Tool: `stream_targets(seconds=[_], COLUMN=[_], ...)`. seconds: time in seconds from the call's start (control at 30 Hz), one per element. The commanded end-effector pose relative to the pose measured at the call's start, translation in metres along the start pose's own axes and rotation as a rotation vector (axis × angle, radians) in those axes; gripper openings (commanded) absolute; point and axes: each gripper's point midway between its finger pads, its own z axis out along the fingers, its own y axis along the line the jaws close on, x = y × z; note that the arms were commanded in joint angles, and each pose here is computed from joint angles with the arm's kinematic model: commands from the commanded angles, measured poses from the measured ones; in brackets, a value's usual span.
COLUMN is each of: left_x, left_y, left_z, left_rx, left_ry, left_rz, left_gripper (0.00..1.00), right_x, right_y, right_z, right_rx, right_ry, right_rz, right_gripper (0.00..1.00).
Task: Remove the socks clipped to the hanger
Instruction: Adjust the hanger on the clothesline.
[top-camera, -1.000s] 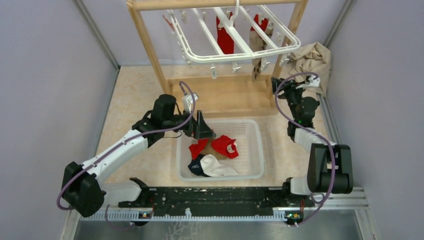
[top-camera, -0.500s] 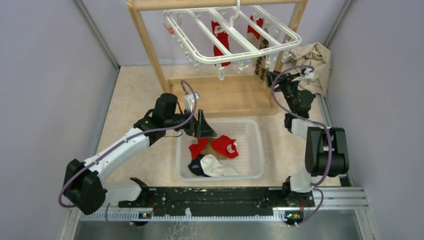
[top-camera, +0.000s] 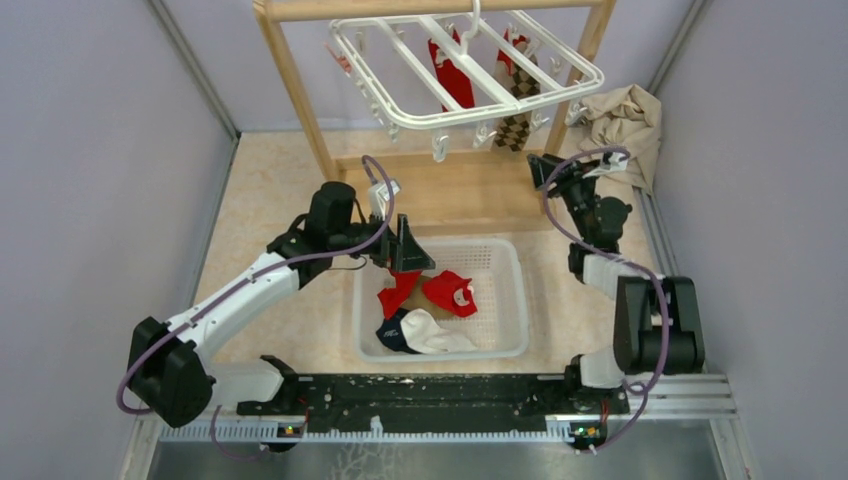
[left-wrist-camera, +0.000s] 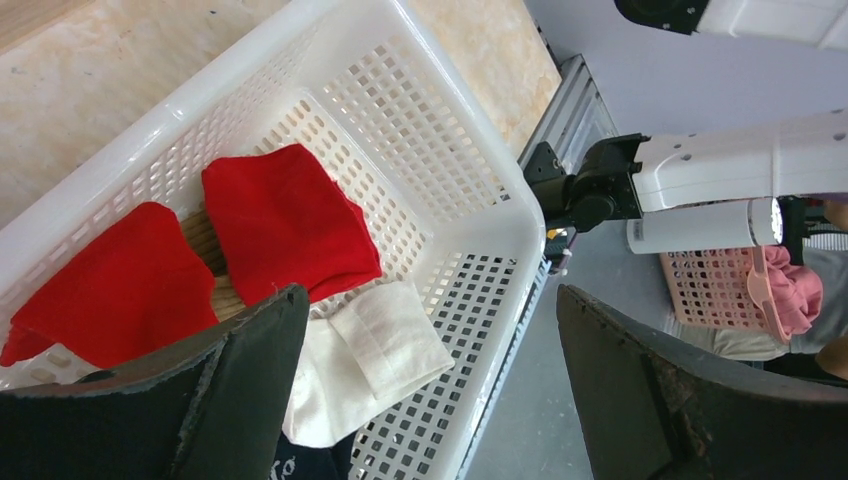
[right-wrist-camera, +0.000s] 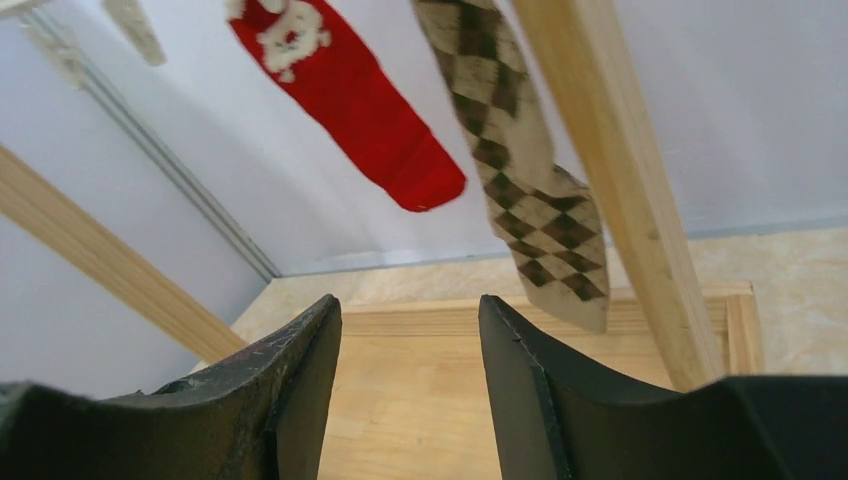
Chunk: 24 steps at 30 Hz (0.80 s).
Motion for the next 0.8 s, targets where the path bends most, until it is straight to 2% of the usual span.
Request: stream_targets(seconds=[0.0,0.23,0.43,0.77], left_x=[-0.009,-0.002,0.003,0.008], left_y=[-0.014,-0.018,-0.029,-0.042], left_z=[-0.001,0.004,0.009,0.001], left_rx=[0.035,0.042,0.053,0.050], left_ry=[-0.012,-0.003,0.007,-0.005], left_rz=[0.037,0.037,0.050,0.067], left_gripper=[0.99,0.99,0.99,0.99], right_x=[-0.056,-0.106,-0.141,-0.163], right_y=[0.066,0.121,0.121,0.115], right_z=[-0.020,-0.051,-0.038,-0.010], right_rx=[-0.171,-0.221,-0.120,-0.084], right_ry=[-0.117,-0.139,-0.140,-0.150], right_rz=[-0.101,-0.249,-0.316,-0.331], right_gripper=[0.54,0.54,0.54,0.54])
